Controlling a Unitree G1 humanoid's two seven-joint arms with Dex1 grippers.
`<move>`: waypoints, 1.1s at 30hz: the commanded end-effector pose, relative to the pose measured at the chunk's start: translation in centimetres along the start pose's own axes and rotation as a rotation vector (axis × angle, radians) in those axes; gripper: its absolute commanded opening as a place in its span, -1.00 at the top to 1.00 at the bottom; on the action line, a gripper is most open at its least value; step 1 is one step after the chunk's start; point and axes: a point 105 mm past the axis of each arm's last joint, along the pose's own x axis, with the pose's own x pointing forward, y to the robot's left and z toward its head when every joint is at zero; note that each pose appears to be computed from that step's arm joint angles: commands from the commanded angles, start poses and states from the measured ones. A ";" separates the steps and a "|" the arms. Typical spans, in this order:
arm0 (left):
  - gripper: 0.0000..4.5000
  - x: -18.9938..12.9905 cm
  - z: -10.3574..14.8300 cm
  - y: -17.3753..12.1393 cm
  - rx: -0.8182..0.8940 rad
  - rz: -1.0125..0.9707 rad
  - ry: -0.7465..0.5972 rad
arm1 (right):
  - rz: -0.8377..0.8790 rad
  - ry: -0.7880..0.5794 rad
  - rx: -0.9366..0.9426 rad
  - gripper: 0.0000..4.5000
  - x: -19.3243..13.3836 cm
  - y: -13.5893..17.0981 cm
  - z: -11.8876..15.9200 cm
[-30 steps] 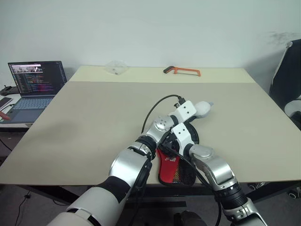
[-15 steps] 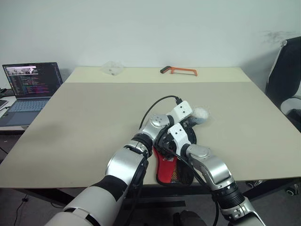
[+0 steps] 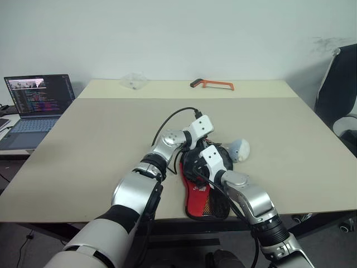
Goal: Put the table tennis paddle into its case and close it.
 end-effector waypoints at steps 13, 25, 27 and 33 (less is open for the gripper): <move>-0.99 -10.2 1.2 4.9 -0.430 -0.163 -0.254 | 0.139 0.012 -0.039 -1.00 -8.0 0.2 3.0; -0.99 -8.7 1.3 -0.6 -0.503 -0.355 -0.247 | 0.036 -0.028 -0.074 -1.00 -15.5 -5.6 7.6; -0.99 -8.0 0.9 -1.9 -0.475 -0.371 -0.218 | -0.079 -0.025 -0.054 -1.00 -15.5 -8.0 7.6; -0.99 -5.4 0.1 -3.7 -0.468 -0.301 -0.207 | -0.369 -0.065 0.066 -1.00 -14.7 -13.7 7.6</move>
